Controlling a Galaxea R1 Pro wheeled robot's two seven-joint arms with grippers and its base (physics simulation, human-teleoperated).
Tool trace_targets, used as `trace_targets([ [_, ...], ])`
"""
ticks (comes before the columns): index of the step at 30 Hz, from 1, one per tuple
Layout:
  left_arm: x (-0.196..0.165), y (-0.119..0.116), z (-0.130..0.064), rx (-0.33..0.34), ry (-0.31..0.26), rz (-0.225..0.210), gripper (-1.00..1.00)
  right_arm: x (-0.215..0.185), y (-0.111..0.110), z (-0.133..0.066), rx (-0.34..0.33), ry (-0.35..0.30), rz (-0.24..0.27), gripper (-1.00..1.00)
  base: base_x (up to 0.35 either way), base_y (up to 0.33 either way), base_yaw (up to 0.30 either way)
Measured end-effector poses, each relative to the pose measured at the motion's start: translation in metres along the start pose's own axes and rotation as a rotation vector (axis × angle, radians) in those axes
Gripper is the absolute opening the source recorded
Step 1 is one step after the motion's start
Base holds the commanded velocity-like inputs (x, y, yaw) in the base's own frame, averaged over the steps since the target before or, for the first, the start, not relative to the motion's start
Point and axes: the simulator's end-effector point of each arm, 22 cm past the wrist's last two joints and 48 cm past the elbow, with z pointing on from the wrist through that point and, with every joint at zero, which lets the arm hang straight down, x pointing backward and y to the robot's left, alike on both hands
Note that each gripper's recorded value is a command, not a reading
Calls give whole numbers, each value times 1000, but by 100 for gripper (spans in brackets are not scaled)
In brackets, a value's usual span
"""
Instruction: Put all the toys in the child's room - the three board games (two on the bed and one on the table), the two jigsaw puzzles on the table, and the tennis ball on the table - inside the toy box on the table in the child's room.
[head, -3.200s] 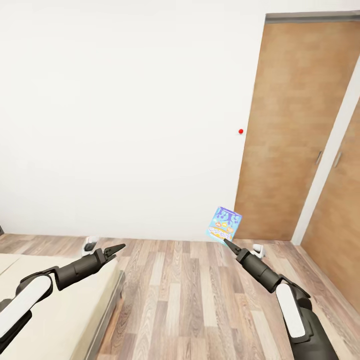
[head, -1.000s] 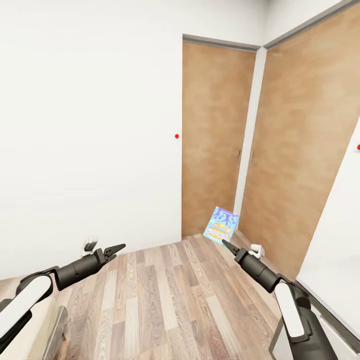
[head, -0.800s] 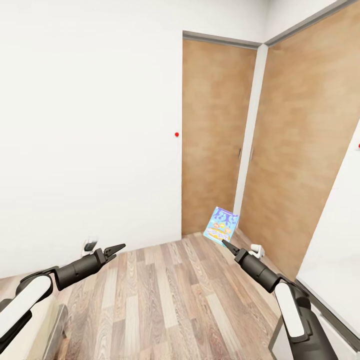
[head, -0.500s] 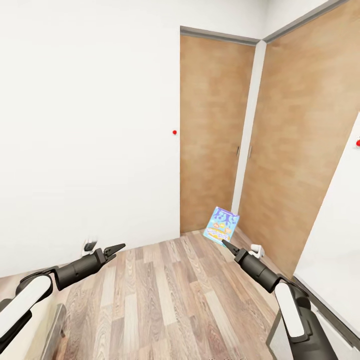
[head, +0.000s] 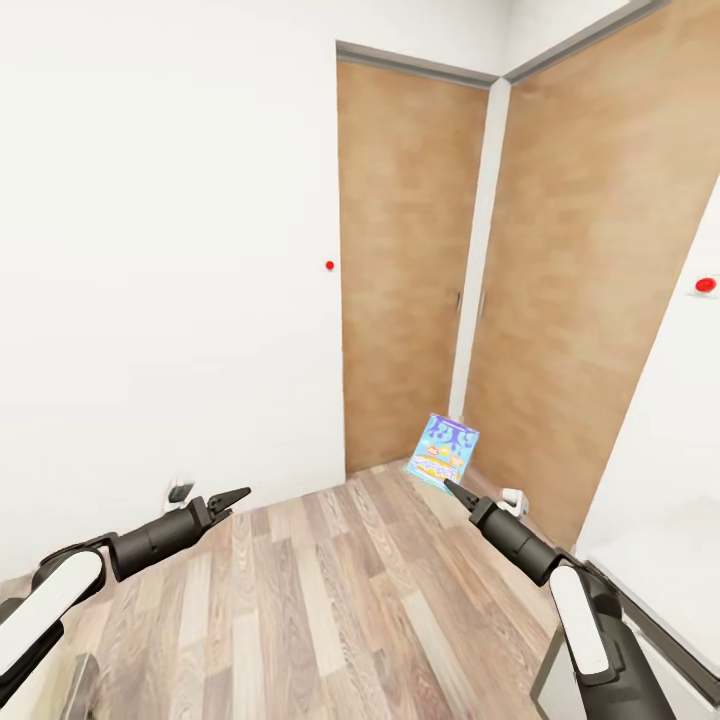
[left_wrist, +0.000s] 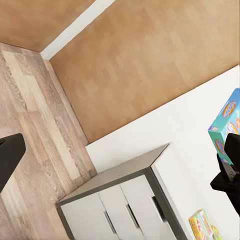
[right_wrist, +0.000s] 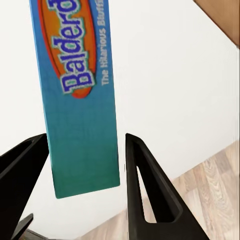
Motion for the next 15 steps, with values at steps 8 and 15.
trace_targets([
  [8,0,0,0,1,0,0,100,0,-1,0,2,0,-3,-100,131,3,-276],
  [15,-1,0,0,1,-2,-1,100,0,-1,0,2,-1,-3,-100,10,0,-276],
])
